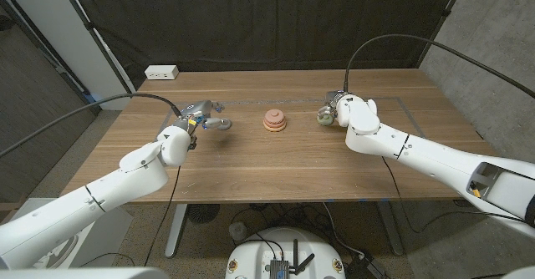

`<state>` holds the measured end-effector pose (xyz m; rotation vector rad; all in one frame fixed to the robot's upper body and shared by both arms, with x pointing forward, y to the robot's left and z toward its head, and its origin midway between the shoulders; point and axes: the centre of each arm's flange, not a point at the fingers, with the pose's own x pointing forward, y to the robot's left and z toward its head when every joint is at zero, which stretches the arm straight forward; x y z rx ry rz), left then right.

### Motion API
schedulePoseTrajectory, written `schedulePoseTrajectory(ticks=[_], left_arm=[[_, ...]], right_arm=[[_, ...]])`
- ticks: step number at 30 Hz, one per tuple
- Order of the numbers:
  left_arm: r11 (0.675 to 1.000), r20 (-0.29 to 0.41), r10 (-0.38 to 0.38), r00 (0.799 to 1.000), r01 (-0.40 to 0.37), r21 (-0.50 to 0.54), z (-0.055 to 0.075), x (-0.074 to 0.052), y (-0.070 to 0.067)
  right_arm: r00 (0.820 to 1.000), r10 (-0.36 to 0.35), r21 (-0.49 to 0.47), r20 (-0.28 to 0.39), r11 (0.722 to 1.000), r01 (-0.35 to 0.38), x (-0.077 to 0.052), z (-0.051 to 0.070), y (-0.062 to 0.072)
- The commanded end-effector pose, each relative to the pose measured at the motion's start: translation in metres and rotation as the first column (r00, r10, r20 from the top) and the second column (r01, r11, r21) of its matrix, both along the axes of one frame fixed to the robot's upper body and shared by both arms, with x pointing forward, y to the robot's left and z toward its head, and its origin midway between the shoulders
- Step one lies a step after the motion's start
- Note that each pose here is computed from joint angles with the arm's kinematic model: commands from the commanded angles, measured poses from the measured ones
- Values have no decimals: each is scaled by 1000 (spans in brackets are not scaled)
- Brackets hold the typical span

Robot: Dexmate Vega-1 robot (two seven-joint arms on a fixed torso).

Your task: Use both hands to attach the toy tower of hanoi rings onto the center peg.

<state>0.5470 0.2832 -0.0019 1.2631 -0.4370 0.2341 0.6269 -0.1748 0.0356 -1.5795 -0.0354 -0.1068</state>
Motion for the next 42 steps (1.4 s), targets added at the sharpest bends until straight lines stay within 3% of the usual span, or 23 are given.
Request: schedulePoseTrajectory(ticks=[1, 42], left_arm=[[1000, -3, -3, 1000, 3, -4, -1, -2, 3], [1000, -36, -12, 999, 12, -5, -4, 3, 0]], right_arm=[[999, -21, 18, -29, 1000, 21, 10, -7, -3], [995, -65, -11, -74, 998, 64, 29, -23, -4]])
